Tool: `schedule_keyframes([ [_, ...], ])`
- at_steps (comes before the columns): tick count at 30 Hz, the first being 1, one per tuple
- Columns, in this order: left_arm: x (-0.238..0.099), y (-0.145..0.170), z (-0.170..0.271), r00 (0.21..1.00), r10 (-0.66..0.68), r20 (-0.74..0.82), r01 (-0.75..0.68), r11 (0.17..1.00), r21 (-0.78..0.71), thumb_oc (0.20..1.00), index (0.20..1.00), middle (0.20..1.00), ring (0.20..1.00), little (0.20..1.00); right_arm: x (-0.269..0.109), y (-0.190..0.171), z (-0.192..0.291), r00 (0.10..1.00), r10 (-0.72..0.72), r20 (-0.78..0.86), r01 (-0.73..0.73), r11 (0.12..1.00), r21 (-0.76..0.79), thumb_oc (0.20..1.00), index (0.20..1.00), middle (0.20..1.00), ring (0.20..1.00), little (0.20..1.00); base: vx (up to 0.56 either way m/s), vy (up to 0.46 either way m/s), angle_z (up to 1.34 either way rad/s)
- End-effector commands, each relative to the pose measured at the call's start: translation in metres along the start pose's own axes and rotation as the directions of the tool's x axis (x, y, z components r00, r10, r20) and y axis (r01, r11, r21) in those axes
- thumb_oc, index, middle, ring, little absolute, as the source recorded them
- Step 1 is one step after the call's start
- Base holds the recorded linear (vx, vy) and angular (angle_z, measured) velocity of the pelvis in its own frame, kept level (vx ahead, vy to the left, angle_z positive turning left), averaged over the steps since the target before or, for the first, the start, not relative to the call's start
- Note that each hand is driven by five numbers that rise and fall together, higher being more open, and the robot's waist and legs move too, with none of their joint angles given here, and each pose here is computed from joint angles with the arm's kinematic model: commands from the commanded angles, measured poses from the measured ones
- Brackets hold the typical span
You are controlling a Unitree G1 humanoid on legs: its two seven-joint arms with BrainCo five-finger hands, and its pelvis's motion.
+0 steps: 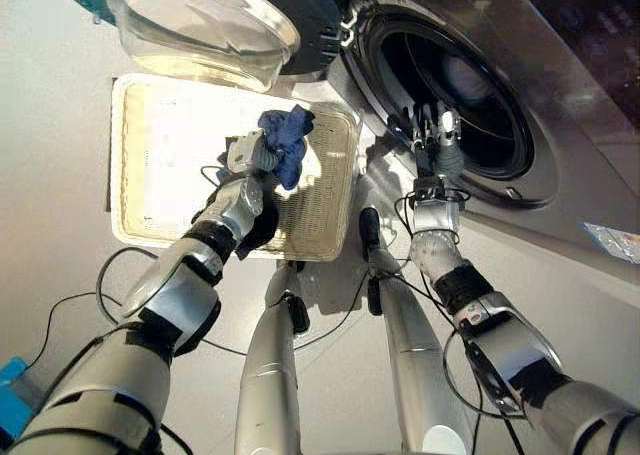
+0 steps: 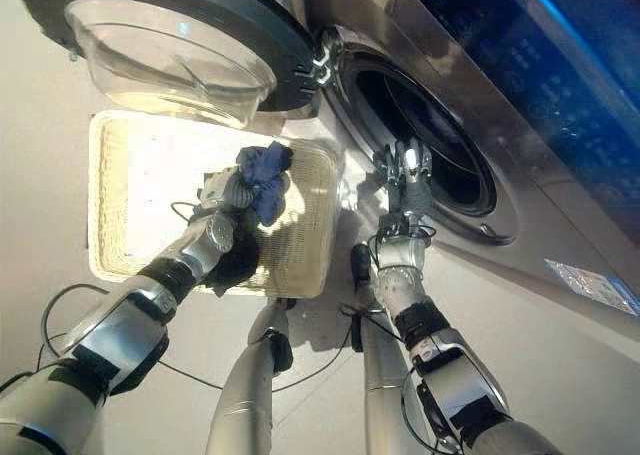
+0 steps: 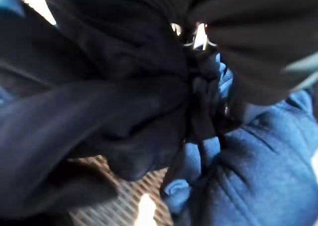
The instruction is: Put the clothes into the washing machine.
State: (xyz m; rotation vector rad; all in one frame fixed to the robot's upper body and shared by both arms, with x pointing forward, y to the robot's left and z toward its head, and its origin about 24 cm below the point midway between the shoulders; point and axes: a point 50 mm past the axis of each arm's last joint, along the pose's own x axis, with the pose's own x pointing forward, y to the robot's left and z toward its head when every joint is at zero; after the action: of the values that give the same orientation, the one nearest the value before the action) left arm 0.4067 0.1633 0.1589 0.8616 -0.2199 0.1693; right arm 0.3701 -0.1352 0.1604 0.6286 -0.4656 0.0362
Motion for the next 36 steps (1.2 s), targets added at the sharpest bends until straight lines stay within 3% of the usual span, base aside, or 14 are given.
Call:
schedule_keyframes([
  [1,0.002,0.009,0.010,0.997,0.043,0.059,-0.032,0.985,-0.169,0.200,0.200,0.200,0.200,0.200,-0.004,0.017,0.005,0.994,0.108,0.027,-0.100,0.975,-0.196,1.000,1.000,1.000,1.000,1.000,0.00,0.001,0.10],
  [3,-0.007,0.001,0.013,0.997,0.034,0.076,-0.008,0.946,-0.324,0.200,0.200,0.200,0.200,0.200,-0.010,0.012,-0.001,0.988,0.153,-0.022,-0.151,0.930,-0.334,1.000,1.000,1.000,1.000,1.000,0.01,-0.009,0.07],
  [6,-0.013,-0.003,0.019,0.994,0.031,0.100,0.022,0.871,-0.491,0.200,0.200,0.200,0.200,0.200,-0.013,0.009,-0.003,0.974,0.213,-0.075,-0.226,0.894,-0.387,1.000,1.000,1.000,1.000,1.000,0.00,-0.008,0.03],
  [10,-0.014,-0.003,0.019,0.994,0.032,0.103,0.025,0.863,-0.504,0.200,0.200,0.200,0.200,0.200,-0.013,0.009,-0.003,0.972,0.221,-0.080,-0.234,0.891,-0.388,1.000,1.000,1.000,1.000,1.000,0.00,-0.007,0.07],
  [11,-0.020,-0.005,0.026,0.990,0.013,0.139,0.082,0.752,-0.654,0.200,0.200,0.200,0.200,0.200,-0.012,0.014,-0.005,0.930,0.329,-0.161,-0.366,0.818,-0.444,1.000,1.000,1.000,1.000,1.000,0.01,-0.025,0.08],
  [12,-0.020,-0.004,0.027,0.989,0.004,0.149,0.100,0.730,-0.676,0.200,0.200,0.200,0.200,0.200,-0.012,0.015,-0.004,0.921,0.347,-0.178,-0.390,0.792,-0.470,1.000,1.000,1.000,1.000,1.000,0.01,-0.025,0.08],
  [16,-0.021,-0.004,0.027,0.988,0.002,0.152,0.104,0.721,-0.685,0.200,0.200,0.200,0.200,0.200,-0.012,0.016,-0.005,0.914,0.356,-0.195,-0.406,0.775,-0.485,1.000,1.000,1.000,1.000,1.000,0.00,-0.009,0.07],
  [18,-0.021,-0.003,0.032,0.980,-0.043,0.196,0.179,0.628,-0.757,0.200,0.200,0.200,0.200,0.200,-0.006,0.020,-0.007,0.864,0.389,-0.319,-0.496,0.556,-0.667,1.000,1.000,1.000,1.000,1.000,0.01,-0.047,0.03],
  [21,-0.021,-0.004,0.038,0.972,-0.067,0.224,0.223,0.566,-0.794,0.200,0.200,0.200,0.200,0.200,0.000,0.020,-0.007,0.861,0.368,-0.353,-0.498,0.462,-0.734,1.000,1.000,1.000,1.000,1.000,0.01,-0.021,0.07],
  [27,-0.025,-0.009,0.055,0.939,-0.117,0.323,0.338,0.483,-0.808,0.200,0.200,0.200,0.200,0.200,0.012,0.026,-0.006,0.866,0.332,-0.373,-0.483,0.369,-0.794,1.000,1.000,1.000,1.000,1.000,0.01,-0.016,0.06],
  [36,-0.030,-0.015,0.083,0.834,-0.245,0.495,0.551,0.437,-0.711,0.200,0.200,0.200,0.200,0.200,0.030,0.041,-0.003,0.850,0.303,-0.431,-0.522,0.367,-0.770,1.000,1.000,1.000,1.000,1.000,0.01,-0.010,0.04],
])
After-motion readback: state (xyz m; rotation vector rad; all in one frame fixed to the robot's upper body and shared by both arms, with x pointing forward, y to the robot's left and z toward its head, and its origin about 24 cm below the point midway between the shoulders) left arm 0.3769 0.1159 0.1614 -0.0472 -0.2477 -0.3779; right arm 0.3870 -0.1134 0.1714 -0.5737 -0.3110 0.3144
